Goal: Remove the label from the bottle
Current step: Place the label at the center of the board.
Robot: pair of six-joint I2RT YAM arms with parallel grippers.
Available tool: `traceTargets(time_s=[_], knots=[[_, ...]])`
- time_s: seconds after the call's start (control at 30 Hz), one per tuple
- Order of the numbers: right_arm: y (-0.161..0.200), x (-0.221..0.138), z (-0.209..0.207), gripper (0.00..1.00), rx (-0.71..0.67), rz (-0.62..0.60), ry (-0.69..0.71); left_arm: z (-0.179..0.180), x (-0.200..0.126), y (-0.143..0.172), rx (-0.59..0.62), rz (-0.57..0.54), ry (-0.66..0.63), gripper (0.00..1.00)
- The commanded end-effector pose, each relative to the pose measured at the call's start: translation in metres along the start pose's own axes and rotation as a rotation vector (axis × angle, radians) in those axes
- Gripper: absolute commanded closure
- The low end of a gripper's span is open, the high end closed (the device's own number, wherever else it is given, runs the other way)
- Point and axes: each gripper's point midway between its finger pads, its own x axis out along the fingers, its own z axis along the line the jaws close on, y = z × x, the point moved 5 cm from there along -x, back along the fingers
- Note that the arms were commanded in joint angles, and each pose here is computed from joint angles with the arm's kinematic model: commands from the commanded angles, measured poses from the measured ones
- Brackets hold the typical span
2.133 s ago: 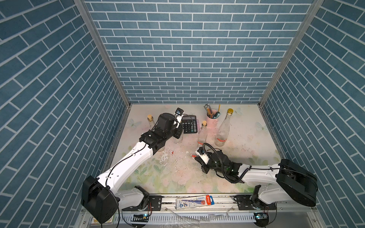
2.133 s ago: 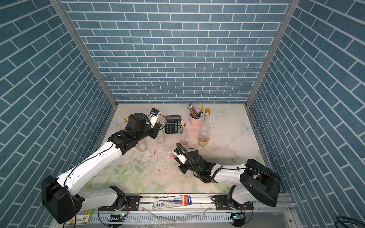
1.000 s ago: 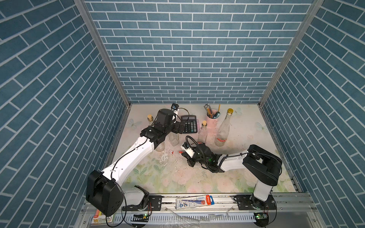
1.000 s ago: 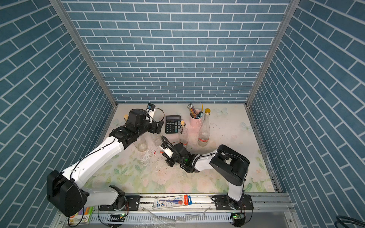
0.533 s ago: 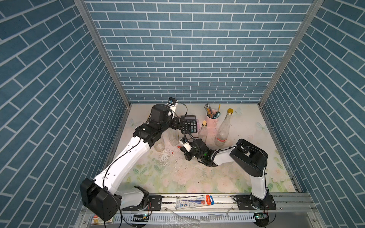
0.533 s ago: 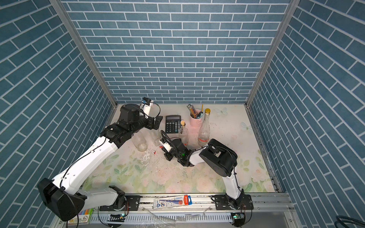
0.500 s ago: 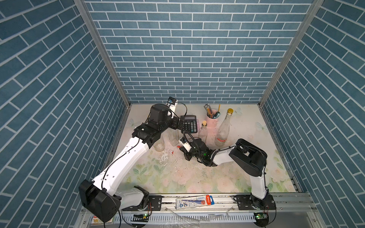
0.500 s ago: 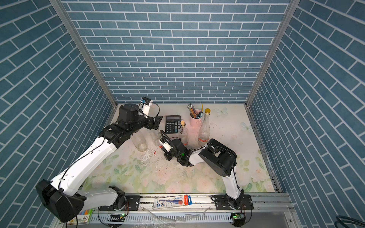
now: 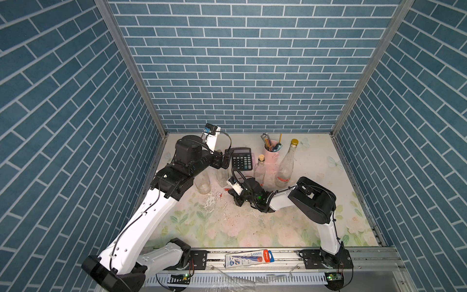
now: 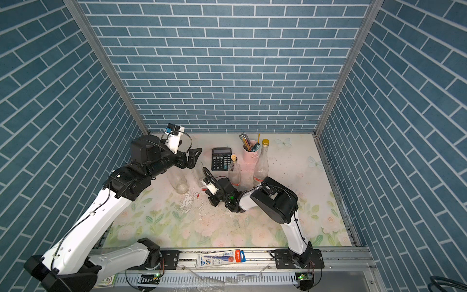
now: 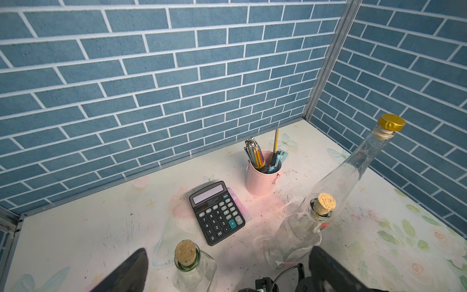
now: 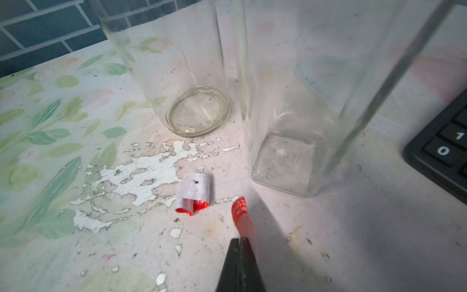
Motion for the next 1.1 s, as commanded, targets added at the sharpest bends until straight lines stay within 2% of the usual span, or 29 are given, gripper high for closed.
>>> traceTargets(time_s=[0.0,0.23,0.6,0.87,1.07], knots=[[0.008,0.002,0.0,0.93,-0.016,0.031,-0.009,0.002,-0.012,-0.002,-0.003,-0.008,-0.008,0.0],[0.018,-0.006,0.002,0.71,-0.031,0.079,-0.019,0.006,-0.023,0.002,0.009,-0.009,-0.039,0.0],[0.024,-0.02,0.01,0.5,-0.055,0.107,-0.032,0.009,-0.033,0.008,0.026,-0.008,-0.063,0.0],[0.0,-0.037,0.028,0.48,-0.134,0.04,-0.052,0.011,-0.042,0.01,0.031,-0.02,-0.079,0.0],[-0.019,-0.031,0.029,0.47,-0.17,0.016,-0.033,0.013,-0.051,0.011,0.034,-0.026,-0.091,0.01]])
